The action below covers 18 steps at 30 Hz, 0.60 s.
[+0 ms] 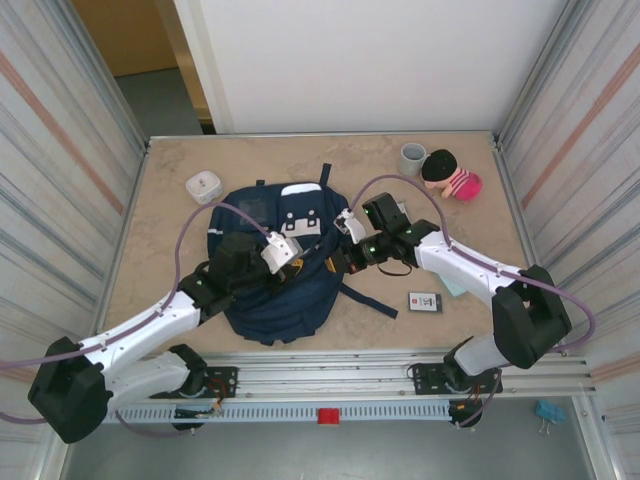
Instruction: Pack books, pencil case, and school supplies into a backpack
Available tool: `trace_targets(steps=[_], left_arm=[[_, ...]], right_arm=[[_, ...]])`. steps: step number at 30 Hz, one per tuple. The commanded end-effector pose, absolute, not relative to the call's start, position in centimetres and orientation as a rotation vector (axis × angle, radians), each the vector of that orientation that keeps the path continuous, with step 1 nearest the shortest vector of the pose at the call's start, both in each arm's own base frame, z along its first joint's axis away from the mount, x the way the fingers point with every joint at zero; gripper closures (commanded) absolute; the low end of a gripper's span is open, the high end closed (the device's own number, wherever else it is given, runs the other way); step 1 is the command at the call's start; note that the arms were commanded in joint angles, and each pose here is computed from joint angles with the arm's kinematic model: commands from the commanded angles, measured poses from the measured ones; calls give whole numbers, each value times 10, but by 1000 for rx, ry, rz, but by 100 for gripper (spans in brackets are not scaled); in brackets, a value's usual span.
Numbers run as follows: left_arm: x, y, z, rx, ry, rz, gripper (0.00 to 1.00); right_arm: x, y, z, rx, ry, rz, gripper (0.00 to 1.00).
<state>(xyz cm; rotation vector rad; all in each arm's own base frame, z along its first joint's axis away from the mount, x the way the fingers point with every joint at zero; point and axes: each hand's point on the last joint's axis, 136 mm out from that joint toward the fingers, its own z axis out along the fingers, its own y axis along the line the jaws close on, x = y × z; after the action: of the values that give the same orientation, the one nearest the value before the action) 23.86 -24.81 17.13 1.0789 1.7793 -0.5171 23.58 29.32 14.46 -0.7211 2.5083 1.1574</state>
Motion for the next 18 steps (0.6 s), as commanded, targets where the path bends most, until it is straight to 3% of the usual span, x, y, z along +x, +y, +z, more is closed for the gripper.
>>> trace_targets(steps=[1, 13, 18], left_arm=[[252, -256, 209, 1004, 1682, -521, 100], [247, -259, 218, 1020, 1640, -552, 100], [246, -257, 222, 1014, 1629, -552, 100]], right_arm=[[238, 299, 154, -709, 2449, 1184, 100], [241, 304, 149, -684, 2432, 1232, 99], [240, 304, 145, -678, 2445, 1237, 86]])
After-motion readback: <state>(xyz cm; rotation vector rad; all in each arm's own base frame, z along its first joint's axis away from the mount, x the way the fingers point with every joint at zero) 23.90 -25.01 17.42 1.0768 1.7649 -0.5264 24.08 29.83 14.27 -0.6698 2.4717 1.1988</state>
